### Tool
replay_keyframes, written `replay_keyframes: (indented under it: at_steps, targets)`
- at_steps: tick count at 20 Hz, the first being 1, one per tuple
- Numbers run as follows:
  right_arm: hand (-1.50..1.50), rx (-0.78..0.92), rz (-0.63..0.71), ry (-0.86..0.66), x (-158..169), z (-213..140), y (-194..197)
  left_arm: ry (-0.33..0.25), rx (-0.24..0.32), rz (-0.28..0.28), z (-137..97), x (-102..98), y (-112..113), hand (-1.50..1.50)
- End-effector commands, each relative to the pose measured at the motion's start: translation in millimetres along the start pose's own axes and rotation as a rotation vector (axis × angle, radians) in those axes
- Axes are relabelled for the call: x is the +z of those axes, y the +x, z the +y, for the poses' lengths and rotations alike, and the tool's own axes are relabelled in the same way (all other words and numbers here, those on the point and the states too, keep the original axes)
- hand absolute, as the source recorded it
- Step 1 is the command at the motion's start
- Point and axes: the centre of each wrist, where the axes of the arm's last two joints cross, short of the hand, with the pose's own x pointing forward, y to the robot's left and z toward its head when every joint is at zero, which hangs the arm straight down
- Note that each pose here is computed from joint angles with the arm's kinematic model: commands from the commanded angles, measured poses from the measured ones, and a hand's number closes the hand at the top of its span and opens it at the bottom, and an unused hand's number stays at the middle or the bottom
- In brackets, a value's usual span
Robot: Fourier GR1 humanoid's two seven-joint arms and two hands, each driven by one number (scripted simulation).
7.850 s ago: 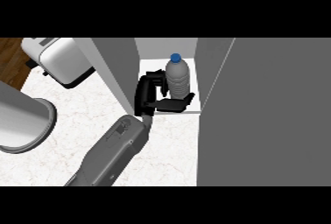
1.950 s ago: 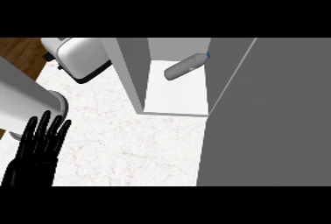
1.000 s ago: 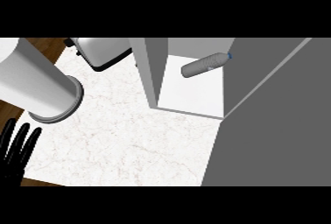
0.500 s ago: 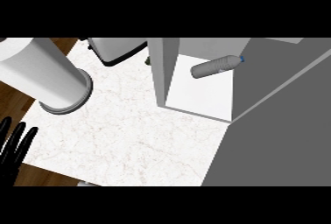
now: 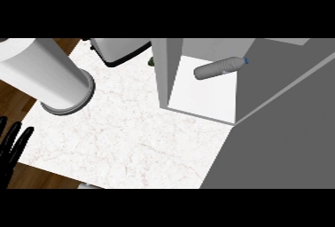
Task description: Pick up the bottled water, place it into the cabinet and close the cabinet
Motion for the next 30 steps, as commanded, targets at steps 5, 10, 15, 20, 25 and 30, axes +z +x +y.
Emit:
replay_keyframes:
  at_steps: [5, 10, 15, 20, 25, 30]
  targets:
    - [1.5, 0.061, 0.0, 0.08, -16, 0, 8, -0.01, 0.004, -0.003, 4, -2, 4, -1.5]
    - [1.5, 0.001, -0.018, 0.039, -17, 1, 3, 0.003, 0.006, 0.004, 8, 1, 5, -1.5]
    - [1.5, -0.111, -0.05, 0.097, -18, 8, -5, -0.036, 0.006, -0.013, 7, -6, 8, -1.5]
    - [1.5, -0.154, -0.071, 0.051, -19, 7, -11, -0.038, 0.0, -0.031, 10, -10, 11, -1.5]
    - [1.5, -0.123, -0.032, -0.024, -16, -2, -14, -0.063, 0.007, -0.026, 8, -12, 10, -1.5]
    - [1.5, 0.026, 0.05, -0.048, -17, -19, -10, -0.044, 0.007, -0.028, 13, -9, 9, -1.5]
